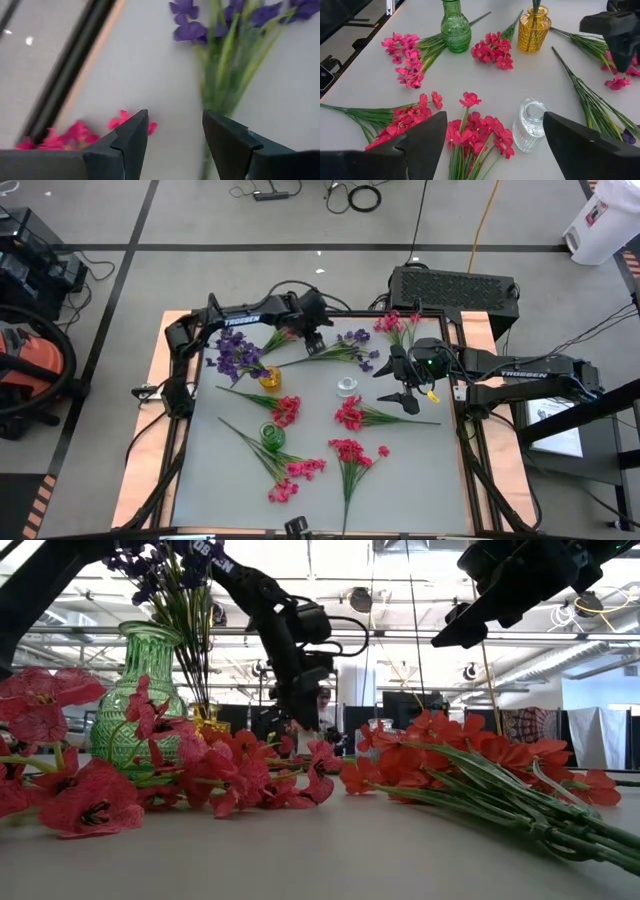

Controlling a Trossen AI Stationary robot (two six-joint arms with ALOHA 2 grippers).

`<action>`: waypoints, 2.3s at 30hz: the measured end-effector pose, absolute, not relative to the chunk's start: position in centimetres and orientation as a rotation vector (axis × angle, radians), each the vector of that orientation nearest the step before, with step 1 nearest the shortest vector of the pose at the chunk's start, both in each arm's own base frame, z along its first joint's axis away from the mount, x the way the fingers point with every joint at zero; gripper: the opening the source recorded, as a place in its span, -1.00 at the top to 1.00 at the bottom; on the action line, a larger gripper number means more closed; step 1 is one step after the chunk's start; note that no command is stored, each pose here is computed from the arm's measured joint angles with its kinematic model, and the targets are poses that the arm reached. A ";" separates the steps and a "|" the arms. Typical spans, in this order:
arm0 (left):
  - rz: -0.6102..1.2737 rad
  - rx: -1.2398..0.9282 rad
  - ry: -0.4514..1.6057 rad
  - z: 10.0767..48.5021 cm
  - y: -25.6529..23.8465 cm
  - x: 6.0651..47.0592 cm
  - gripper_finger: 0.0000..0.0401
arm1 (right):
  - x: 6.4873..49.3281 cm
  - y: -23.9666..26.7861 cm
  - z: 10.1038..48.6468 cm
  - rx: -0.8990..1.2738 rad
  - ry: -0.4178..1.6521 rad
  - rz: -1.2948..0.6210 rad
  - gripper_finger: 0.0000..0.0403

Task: Sort flowers into vase by color
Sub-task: Put the violet flowers into the yellow vase

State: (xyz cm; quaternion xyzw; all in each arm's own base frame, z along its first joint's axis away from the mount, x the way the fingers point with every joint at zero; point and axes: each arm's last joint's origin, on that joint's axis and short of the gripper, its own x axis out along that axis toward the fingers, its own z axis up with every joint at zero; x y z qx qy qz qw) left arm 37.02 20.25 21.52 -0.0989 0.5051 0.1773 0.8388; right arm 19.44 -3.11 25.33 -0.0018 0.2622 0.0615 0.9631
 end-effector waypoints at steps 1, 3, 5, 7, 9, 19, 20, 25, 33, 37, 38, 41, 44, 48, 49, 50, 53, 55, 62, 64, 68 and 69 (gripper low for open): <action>0.361 -0.210 1.066 21.5 19.9 37.2 0.02 | 19.4 -3.1 25.3 -0.004 0.531 0.125 -0.60; 0.339 -0.195 1.066 21.4 19.2 37.6 0.02 | 19.4 -3.1 25.3 -0.004 0.531 0.125 -0.60; 0.326 -0.188 1.064 21.0 18.6 37.8 0.02 | 19.4 -3.1 25.3 -0.004 0.531 0.124 -0.60; 0.330 -0.185 1.081 20.6 18.2 37.8 0.02 | 19.4 -3.1 25.3 -0.004 0.531 0.125 -0.60; 0.348 -0.167 1.097 20.2 18.0 37.7 0.02 | 19.4 -3.1 25.3 -0.004 0.531 0.125 -0.60; 0.361 -0.154 1.139 18.8 17.4 38.0 0.02 | 19.4 -3.1 25.3 0.000 0.533 0.124 -0.60; 0.356 -0.156 1.157 18.4 17.3 38.0 0.02 | 19.4 -3.1 25.3 0.000 0.533 0.124 -0.60; 0.352 -0.164 1.224 16.4 17.3 38.2 0.02 | 19.4 -3.0 25.3 0.000 0.535 0.127 -0.60; 0.375 -0.148 1.238 16.2 17.4 38.1 0.02 | 19.5 -2.8 25.3 -0.002 0.540 0.138 -0.60; 0.364 -0.150 1.243 16.2 17.1 38.2 0.02 | 19.5 -2.8 25.3 -0.002 0.540 0.138 -0.60; 0.360 -0.148 1.242 16.2 16.9 38.3 0.02 | 19.5 -2.8 25.3 -0.002 0.540 0.138 -0.60; 0.347 -0.145 1.242 16.2 16.5 38.5 0.02 | 19.4 -2.8 25.3 -0.002 0.540 0.138 -0.60; 0.339 -0.139 1.242 15.9 16.1 38.8 0.02 | 19.4 -2.8 25.2 -0.001 0.540 0.138 -0.60; 0.340 -0.144 1.255 15.3 16.2 38.9 0.02 | 19.4 -2.8 25.2 -0.001 0.540 0.138 -0.60; 0.343 -0.144 1.269 15.1 16.2 38.8 0.02 | 19.4 -2.8 25.2 -0.001 0.540 0.138 -0.60; 0.350 -0.144 1.278 15.1 16.2 38.7 0.02 | 19.4 -2.8 25.2 -0.001 0.541 0.138 -0.60; 0.368 -0.137 1.268 15.2 16.5 38.7 0.02 | 19.4 -2.8 25.2 0.004 0.546 0.137 -0.60; 0.370 -0.138 1.274 15.2 16.5 38.6 0.02 | 19.4 -2.8 25.2 0.004 0.546 0.137 -0.60; 0.379 -0.150 1.276 15.1 16.5 38.6 0.19 | 19.4 -2.8 25.2 0.004 0.547 0.137 -0.60; 0.379 -0.152 1.280 15.1 16.5 38.5 0.32 | 19.4 -2.8 25.2 0.004 0.548 0.137 -0.60; 0.375 -0.155 1.302 15.1 16.4 38.3 0.60 | 19.4 -2.8 25.2 0.004 0.548 0.137 -0.60; 0.375 -0.156 1.303 15.1 16.4 38.3 0.68 | 19.4 -2.8 25.2 0.004 0.548 0.137 -0.60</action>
